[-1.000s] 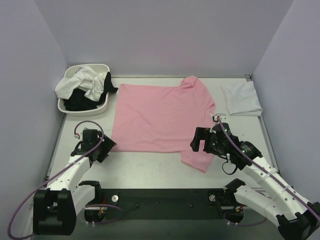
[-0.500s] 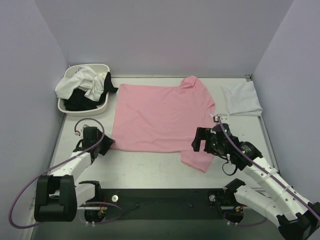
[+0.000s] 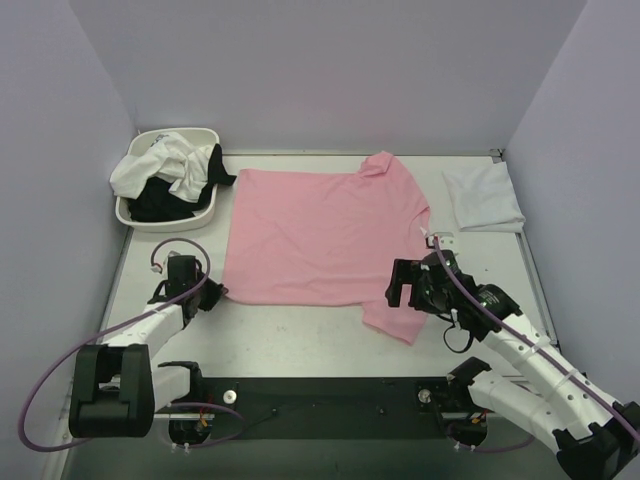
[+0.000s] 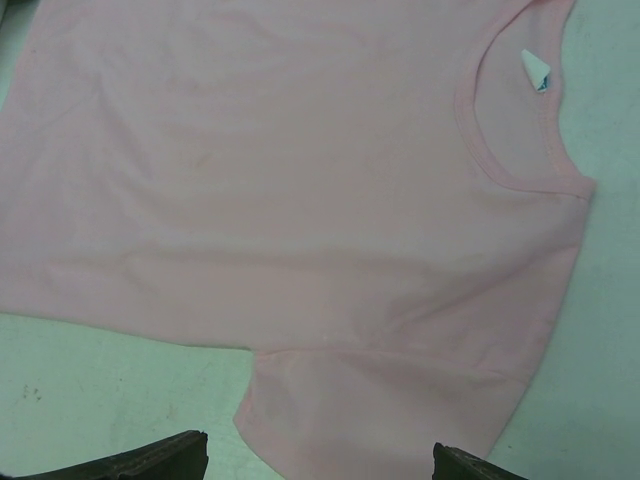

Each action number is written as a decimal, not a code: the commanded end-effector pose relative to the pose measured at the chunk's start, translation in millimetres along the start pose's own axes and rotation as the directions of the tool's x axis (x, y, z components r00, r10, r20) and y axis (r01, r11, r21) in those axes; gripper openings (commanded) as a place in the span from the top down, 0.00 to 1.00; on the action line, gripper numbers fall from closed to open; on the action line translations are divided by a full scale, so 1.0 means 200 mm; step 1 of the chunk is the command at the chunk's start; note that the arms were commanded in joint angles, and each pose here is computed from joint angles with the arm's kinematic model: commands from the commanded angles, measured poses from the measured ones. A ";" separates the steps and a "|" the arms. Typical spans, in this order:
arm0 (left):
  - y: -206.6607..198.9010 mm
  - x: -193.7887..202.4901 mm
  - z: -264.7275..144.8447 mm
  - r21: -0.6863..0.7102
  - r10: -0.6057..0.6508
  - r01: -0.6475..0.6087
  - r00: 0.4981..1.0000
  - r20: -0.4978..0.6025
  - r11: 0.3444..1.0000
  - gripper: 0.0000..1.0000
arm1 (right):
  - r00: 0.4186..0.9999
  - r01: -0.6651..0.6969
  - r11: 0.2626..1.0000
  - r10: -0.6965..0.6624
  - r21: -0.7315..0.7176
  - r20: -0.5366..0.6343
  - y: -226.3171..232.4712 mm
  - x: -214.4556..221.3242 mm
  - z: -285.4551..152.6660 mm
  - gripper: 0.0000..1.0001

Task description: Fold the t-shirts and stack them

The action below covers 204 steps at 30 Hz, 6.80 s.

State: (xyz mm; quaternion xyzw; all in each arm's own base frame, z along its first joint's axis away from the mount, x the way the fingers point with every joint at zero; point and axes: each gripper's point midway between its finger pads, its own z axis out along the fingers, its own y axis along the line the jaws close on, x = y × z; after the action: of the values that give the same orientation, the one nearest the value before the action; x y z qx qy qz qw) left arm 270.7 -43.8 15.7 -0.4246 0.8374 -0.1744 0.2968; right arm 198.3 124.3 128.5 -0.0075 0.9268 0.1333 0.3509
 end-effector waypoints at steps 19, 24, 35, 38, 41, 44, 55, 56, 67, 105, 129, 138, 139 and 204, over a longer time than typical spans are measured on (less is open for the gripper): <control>0.09 0.10 -0.08 -0.038 0.045 -0.048 0.995 -0.086 0.998 1.00 | 0.914 -0.387 0.900 0.403 0.203 -0.046 -0.29 0.54 0.06 0.22; 0.07 0.09 -0.09 -0.028 0.047 -0.050 0.996 -0.081 0.998 1.00 | 0.887 -0.440 0.869 0.460 0.225 -0.044 -0.33 0.61 0.06 0.34; 0.04 0.06 -0.10 -0.021 0.055 -0.057 0.996 -0.067 0.998 1.00 | 0.865 -0.462 0.835 0.498 0.299 -0.054 -0.39 0.72 0.10 0.44; 0.05 0.06 -0.10 -0.027 0.055 -0.057 0.996 -0.064 0.998 1.00 | 0.867 -0.463 0.834 0.497 0.300 -0.045 -0.39 0.71 0.11 0.43; 0.04 0.06 -0.10 -0.021 0.055 -0.057 0.996 -0.065 0.998 1.00 | 0.872 -0.451 0.836 0.487 0.312 -0.045 -0.39 0.70 0.14 0.43; 0.03 0.05 -0.10 -0.022 0.058 -0.060 0.996 -0.063 0.998 1.00 | 0.872 -0.448 0.838 0.486 0.311 -0.055 -0.38 0.70 0.16 0.44; 0.05 0.05 -0.10 -0.036 0.061 -0.063 0.996 -0.068 0.997 1.00 | 0.872 -0.435 0.842 0.482 0.320 -0.082 -0.37 0.73 0.20 0.59; 0.04 0.05 -0.10 -0.035 0.061 -0.063 0.996 -0.067 0.997 1.00 | 0.870 -0.437 0.841 0.485 0.318 -0.087 -0.37 0.74 0.20 0.62; 0.06 0.05 -0.10 -0.044 0.054 -0.057 0.997 -0.062 0.997 1.00 | 0.860 -0.452 0.841 0.500 0.298 -0.105 -0.36 0.78 0.21 1.00; -0.22 -0.24 -0.59 0.062 0.128 -0.137 0.984 0.127 0.989 1.00 | 0.878 -0.355 0.919 0.265 0.172 0.399 -0.28 -0.23 -0.42 1.00; -0.33 -0.31 -0.47 0.079 0.133 -0.141 0.987 0.095 0.987 1.00 | 0.924 -0.320 0.927 0.258 0.198 0.284 -0.19 -0.23 -0.17 1.00; -0.32 -0.31 -0.34 0.040 0.114 -0.116 0.991 0.065 0.992 1.00 | 0.918 -0.362 0.907 0.306 0.217 0.252 -0.24 -0.26 -0.05 1.00; -0.31 -0.31 -0.32 0.030 0.112 -0.113 0.992 0.056 0.993 1.00 | 0.922 -0.359 0.906 0.306 0.225 0.237 -0.24 -0.25 -0.02 1.00; -0.28 -0.26 -0.07 -0.103 0.108 -0.100 0.992 0.072 0.990 1.00 | 0.948 -0.282 0.917 0.312 0.281 -0.068 -0.19 -0.53 0.77 1.00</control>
State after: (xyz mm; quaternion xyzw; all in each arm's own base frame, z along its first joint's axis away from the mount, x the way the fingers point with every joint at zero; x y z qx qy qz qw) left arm 302.5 -36.6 54.3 -0.4001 0.8688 -0.0896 0.2777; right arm 369.5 118.4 72.5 0.1767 0.9464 0.0613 0.2634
